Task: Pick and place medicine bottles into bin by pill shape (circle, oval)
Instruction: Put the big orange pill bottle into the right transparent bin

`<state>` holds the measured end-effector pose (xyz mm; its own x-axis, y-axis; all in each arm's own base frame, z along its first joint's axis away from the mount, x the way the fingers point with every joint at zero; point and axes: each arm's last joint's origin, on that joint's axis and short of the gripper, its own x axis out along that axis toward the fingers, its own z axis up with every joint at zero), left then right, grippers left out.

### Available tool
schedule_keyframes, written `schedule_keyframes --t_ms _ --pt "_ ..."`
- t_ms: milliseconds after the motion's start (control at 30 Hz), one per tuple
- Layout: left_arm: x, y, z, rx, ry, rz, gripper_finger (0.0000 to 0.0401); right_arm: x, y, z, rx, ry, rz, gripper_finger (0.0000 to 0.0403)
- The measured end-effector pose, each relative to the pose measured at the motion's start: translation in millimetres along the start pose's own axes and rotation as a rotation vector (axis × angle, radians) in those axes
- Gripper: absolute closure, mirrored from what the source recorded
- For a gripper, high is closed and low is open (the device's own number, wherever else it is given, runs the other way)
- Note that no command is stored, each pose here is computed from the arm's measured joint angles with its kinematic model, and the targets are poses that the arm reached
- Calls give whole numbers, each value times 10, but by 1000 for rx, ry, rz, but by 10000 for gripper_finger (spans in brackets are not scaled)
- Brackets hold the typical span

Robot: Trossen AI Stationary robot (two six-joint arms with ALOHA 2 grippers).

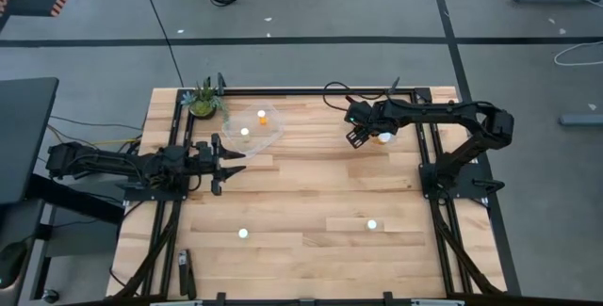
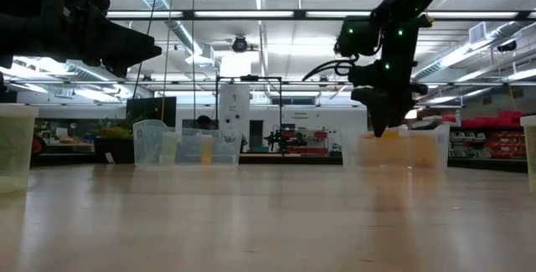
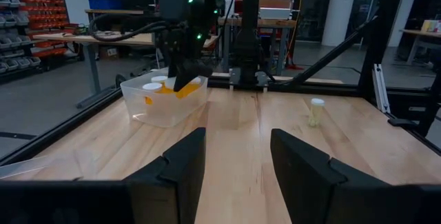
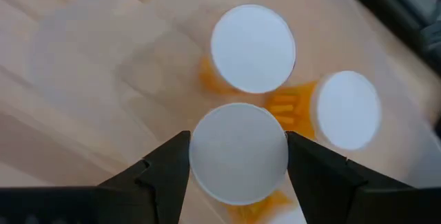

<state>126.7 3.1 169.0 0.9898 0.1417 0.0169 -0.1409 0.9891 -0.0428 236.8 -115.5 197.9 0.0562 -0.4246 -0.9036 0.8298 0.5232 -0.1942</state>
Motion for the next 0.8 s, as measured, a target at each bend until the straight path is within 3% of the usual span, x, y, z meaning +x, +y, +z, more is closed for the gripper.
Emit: schedule_keyframes --t_ms 800 --pt "0 0 0 0 0 0 229 114 -62 -20 19 23 33 146"
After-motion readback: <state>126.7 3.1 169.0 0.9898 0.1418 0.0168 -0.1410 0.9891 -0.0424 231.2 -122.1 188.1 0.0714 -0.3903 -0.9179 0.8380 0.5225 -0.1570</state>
